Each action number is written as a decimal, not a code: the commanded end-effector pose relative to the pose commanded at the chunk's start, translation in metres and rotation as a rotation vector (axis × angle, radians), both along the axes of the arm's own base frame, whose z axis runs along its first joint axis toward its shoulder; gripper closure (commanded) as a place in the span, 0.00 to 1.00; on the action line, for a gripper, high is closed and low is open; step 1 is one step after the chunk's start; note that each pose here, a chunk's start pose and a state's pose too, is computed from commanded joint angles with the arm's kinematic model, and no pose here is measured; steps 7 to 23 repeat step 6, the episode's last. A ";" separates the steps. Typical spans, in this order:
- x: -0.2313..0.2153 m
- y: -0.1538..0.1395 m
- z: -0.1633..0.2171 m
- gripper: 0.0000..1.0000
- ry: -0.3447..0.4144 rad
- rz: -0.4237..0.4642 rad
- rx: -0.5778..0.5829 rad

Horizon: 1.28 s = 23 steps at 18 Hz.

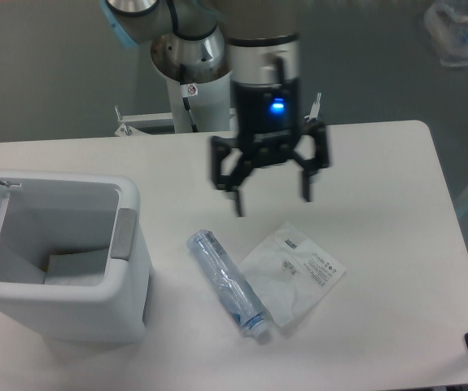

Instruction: Open the trash can

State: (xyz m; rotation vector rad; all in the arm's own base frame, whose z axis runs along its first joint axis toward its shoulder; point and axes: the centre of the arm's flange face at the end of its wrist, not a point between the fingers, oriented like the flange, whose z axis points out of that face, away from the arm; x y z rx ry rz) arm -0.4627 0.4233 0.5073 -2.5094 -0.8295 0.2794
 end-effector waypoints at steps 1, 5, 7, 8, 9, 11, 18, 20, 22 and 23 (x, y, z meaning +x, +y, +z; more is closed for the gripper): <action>-0.009 -0.010 0.000 0.00 0.022 -0.016 -0.024; -0.027 -0.026 -0.020 0.00 0.100 -0.082 -0.218; -0.030 -0.026 -0.024 0.00 0.102 -0.094 -0.232; -0.030 -0.026 -0.024 0.00 0.102 -0.094 -0.232; -0.030 -0.026 -0.024 0.00 0.102 -0.094 -0.232; -0.030 -0.026 -0.024 0.00 0.102 -0.094 -0.232; -0.030 -0.026 -0.024 0.00 0.102 -0.094 -0.232; -0.030 -0.026 -0.024 0.00 0.102 -0.094 -0.232; -0.030 -0.026 -0.024 0.00 0.102 -0.094 -0.232; -0.030 -0.026 -0.024 0.00 0.102 -0.094 -0.232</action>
